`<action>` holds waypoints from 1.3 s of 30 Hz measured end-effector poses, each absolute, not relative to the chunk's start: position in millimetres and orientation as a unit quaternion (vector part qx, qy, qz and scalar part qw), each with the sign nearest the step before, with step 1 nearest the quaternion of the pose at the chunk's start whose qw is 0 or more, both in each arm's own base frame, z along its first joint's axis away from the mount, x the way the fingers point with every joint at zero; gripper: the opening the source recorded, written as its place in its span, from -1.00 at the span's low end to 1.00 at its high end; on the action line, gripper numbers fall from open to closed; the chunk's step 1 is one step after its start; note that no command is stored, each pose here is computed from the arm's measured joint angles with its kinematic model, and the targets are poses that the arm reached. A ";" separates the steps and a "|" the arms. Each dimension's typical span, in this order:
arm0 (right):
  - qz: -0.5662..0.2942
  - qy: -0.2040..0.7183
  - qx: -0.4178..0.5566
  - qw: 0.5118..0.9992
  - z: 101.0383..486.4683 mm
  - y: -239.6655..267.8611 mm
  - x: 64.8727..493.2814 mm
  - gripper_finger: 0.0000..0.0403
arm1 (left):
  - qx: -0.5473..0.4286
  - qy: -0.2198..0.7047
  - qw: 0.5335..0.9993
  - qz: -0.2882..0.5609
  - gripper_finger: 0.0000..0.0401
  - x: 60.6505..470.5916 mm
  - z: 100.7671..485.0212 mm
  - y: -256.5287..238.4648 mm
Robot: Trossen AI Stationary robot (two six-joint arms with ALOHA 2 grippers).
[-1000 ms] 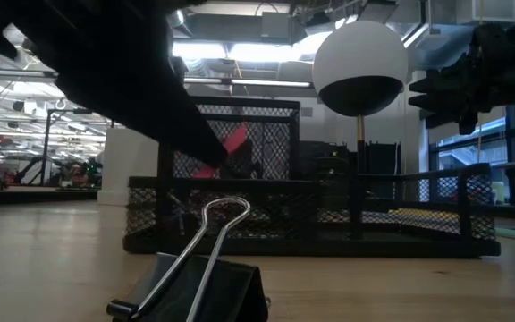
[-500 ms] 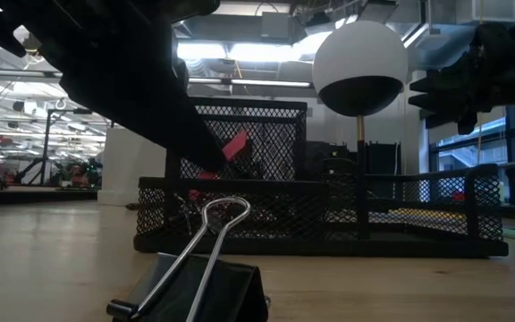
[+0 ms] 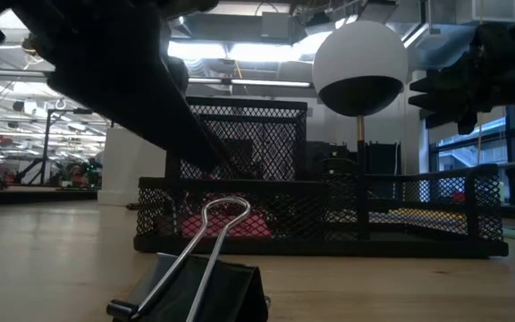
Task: Pick and place office supplies into organizer
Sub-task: Put the blue pencil into the mesh desk organizer
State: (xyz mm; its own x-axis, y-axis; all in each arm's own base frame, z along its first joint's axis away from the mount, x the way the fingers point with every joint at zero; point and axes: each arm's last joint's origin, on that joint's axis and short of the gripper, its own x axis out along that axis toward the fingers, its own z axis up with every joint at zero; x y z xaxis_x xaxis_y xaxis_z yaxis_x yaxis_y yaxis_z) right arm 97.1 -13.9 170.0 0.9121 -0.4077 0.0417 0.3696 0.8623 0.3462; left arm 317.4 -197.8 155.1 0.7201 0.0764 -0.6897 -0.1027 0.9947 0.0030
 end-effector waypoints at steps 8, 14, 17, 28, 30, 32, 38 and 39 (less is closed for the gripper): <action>-0.202 -0.057 0.166 0.964 170.0 -13.9 97.1 -0.24 | -0.047 0.321 0.945 0.035 -0.44 307.0 205.1 -190.7; -0.202 -0.057 0.166 0.963 170.1 -13.9 97.1 -0.24 | -0.012 0.327 0.944 0.039 -0.47 286.3 237.6 -175.9; -0.201 -0.061 0.176 0.962 170.4 -13.9 97.1 -0.24 | 0.023 0.327 0.943 0.056 -0.48 274.7 251.3 -166.6; -0.201 -0.059 0.177 0.962 170.1 -13.9 97.1 -0.24 | 0.068 0.320 0.933 0.152 -0.54 232.1 273.1 -116.8; -0.202 -0.057 0.167 0.963 170.1 -13.9 97.1 -0.24 | 0.059 0.320 0.932 0.157 -0.55 224.4 266.3 -106.7; -0.202 -0.057 0.166 0.963 170.1 -13.9 97.1 -0.24 | 0.042 0.311 0.936 0.157 -0.56 217.9 257.6 -97.9; -0.202 -0.056 0.161 0.964 170.1 -13.9 97.1 -0.24 | -0.009 0.273 0.954 0.120 -0.59 200.0 218.4 -75.9; -0.203 -0.055 0.155 0.965 170.1 -13.9 97.1 -0.24 | -0.021 0.262 0.959 0.111 -0.60 197.7 212.0 -73.0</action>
